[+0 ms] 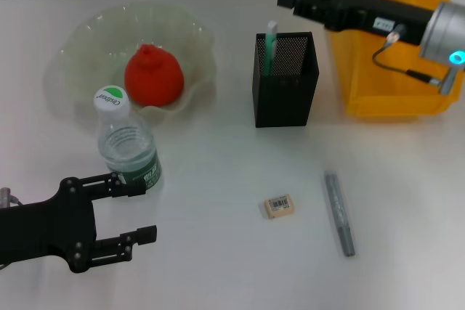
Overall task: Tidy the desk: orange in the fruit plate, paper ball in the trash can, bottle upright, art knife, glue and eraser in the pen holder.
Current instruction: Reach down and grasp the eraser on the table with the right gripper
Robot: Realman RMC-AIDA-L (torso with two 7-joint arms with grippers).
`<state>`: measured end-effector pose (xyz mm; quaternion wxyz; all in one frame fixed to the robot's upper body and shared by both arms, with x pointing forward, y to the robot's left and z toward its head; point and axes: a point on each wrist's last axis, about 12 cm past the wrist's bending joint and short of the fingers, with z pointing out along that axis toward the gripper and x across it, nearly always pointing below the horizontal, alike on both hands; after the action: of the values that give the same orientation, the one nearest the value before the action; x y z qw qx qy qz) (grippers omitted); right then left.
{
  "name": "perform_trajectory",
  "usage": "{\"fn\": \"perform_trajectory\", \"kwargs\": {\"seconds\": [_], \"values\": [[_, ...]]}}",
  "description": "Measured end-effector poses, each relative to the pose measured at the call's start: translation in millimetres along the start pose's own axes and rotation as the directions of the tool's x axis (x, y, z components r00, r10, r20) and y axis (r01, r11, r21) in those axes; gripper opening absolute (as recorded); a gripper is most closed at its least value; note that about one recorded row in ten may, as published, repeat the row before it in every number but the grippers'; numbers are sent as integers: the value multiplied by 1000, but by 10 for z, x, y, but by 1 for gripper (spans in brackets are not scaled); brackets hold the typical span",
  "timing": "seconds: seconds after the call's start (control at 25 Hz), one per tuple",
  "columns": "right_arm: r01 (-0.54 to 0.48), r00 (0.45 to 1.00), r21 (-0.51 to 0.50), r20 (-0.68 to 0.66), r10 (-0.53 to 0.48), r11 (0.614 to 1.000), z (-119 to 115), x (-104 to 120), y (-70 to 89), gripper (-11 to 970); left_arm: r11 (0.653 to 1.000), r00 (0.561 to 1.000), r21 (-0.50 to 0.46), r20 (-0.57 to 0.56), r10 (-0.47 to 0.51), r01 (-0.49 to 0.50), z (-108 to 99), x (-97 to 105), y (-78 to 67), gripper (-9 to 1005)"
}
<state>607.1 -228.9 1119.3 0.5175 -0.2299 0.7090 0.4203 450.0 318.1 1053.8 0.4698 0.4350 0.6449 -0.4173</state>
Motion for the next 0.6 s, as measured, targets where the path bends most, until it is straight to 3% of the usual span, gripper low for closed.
{"fn": "perform_trajectory", "kwargs": {"seconds": [0.2, 0.32, 0.48, 0.6], "values": [[-3, 1000, -100, -13, 2, 995, -183, -466, 90, 464, 1000, 1000, 0, 3, -3, 3, 2, -2, 0, 680], [15, 973, -186, -223, -57, 983, -225, -750, 268, 544, 1000, 1000, 4, 5, -8, 8, -14, -2, -10, 680], [112, 830, -302, -495, -256, 947, -194, -979, 609, 702, 1000, 1000, 9, 3, -11, 10, -32, 0, -20, 680], [165, 696, -392, -604, -389, 905, -136, -1031, 830, 700, 1000, 1000, 20, -2, -12, 12, -22, -5, -17, 680]]}}
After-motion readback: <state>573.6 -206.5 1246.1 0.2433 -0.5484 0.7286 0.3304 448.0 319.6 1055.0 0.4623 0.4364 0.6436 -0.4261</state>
